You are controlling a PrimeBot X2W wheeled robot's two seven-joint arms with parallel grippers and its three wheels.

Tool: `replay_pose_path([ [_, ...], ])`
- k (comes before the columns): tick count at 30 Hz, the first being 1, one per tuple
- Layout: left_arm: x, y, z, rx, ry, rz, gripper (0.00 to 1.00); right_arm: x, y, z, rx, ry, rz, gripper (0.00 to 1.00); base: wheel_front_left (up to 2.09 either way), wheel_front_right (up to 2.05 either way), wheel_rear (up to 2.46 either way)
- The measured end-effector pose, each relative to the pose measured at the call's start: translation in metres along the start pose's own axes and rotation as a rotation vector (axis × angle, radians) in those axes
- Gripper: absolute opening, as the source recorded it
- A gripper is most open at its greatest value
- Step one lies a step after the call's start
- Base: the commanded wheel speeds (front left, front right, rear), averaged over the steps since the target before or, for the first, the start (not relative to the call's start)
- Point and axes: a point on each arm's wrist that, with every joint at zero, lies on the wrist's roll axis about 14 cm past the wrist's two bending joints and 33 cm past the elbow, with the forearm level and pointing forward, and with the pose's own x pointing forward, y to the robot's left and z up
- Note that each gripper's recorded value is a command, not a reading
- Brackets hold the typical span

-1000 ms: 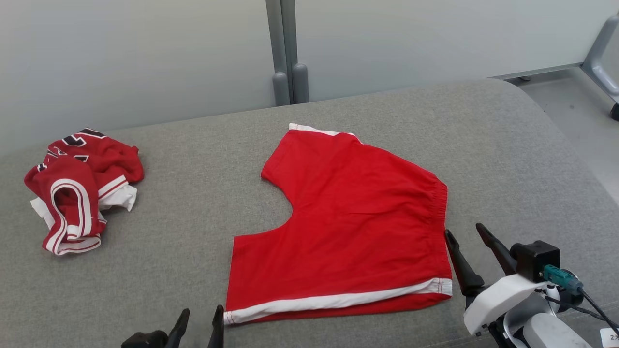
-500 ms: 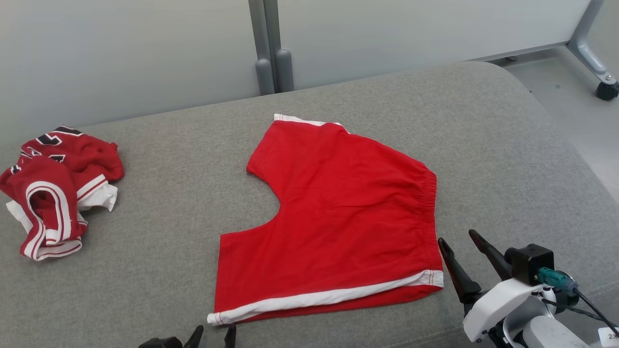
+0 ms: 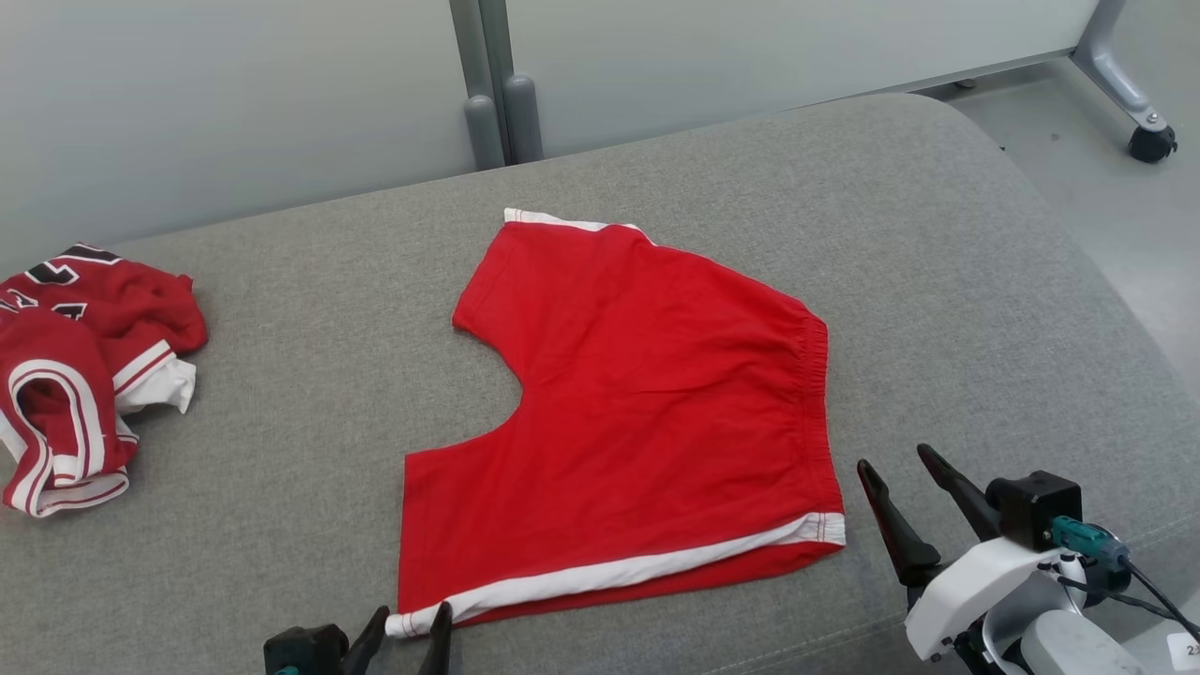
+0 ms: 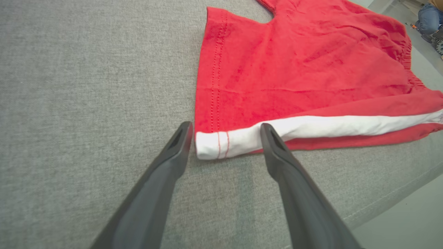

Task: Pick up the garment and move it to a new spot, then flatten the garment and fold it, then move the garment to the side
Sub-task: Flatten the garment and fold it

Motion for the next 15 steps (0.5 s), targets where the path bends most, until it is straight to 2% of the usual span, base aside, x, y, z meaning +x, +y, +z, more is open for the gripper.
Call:
replay_pose_path([
  [15, -0.002, 0.005, -0.011, -0.003, 0.023, 0.02, 1.0, 0.004, 0.002, -0.002, 0.004, 0.009, 0.004, 1.0, 0.0, 0.0, 0.0],
])
